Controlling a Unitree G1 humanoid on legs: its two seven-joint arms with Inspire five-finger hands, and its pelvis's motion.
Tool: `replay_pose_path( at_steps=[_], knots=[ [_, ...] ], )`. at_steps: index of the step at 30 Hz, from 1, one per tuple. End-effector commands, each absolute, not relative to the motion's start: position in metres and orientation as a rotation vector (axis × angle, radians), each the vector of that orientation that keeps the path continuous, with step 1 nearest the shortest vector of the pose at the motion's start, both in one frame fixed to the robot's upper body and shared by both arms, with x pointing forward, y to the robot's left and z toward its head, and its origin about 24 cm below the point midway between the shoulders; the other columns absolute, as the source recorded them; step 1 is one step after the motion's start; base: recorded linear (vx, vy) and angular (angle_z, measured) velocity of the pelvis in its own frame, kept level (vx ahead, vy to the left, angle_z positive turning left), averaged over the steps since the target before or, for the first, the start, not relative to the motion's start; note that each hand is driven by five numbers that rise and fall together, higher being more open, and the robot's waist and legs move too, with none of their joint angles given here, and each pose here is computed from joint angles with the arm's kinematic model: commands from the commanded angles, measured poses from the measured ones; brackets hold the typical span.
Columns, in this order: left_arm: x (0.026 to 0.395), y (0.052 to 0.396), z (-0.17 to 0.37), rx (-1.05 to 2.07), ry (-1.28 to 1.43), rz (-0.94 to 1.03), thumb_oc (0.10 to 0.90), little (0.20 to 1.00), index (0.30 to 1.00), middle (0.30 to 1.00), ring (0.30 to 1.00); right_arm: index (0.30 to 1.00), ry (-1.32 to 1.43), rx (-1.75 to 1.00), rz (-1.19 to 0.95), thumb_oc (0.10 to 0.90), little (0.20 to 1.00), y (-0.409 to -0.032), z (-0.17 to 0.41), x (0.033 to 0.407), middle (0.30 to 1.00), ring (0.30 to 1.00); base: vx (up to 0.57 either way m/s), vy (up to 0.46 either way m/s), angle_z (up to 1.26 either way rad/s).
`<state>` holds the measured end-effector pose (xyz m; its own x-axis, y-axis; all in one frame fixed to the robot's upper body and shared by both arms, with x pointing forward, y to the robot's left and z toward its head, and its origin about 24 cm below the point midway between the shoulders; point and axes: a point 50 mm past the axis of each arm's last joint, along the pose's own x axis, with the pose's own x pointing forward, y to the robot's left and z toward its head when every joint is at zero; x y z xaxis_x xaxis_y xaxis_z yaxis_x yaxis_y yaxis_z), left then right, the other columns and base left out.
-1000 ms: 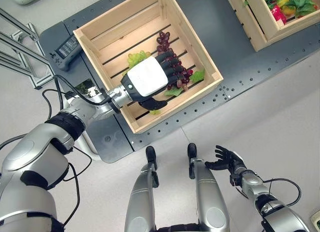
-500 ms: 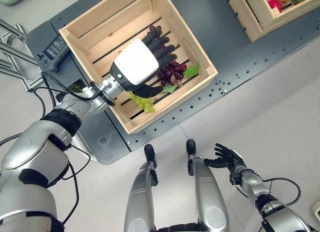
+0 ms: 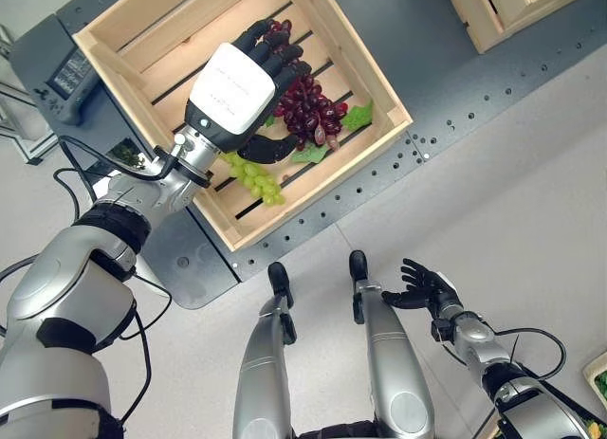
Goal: Pick up the fruits from the basket on one side to the basket on the other side
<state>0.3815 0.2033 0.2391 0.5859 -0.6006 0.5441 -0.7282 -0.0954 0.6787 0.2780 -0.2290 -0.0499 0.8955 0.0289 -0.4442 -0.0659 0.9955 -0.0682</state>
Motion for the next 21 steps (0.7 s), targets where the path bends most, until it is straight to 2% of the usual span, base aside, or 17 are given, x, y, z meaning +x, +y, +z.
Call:
replay_pose_path(
  at_steps=[1,10,15,21],
  knots=[
    [0.374,0.193,0.329,1.612,-1.259,0.413,0.8,0.9,0.9,0.9,0.9,0.9,0.441,-0.111,-0.03,0.8,0.9,-0.256,-0.047,0.267,0.9,0.9,-0.01,0.021,-0.09],
    [0.38,0.186,0.334,1.649,-1.204,0.333,0.8,0.9,0.9,0.9,0.9,0.9,0.41,-0.111,-0.03,0.8,0.9,-0.256,-0.042,0.27,0.9,0.9,-0.02,0.018,-0.01],
    [0.383,0.187,0.34,1.691,-1.158,0.354,0.8,0.9,0.9,0.9,0.9,0.9,0.375,-0.102,-0.022,0.8,0.9,-0.252,-0.036,0.276,0.9,0.9,-0.04,0.026,0.01],
    [0.391,0.194,0.34,1.767,-0.967,0.323,0.8,0.9,0.9,0.9,0.9,0.9,0.35,-0.093,-0.037,0.8,0.9,-0.254,-0.032,0.278,0.9,0.9,-0.03,0.039,-0.01]
  ],
)
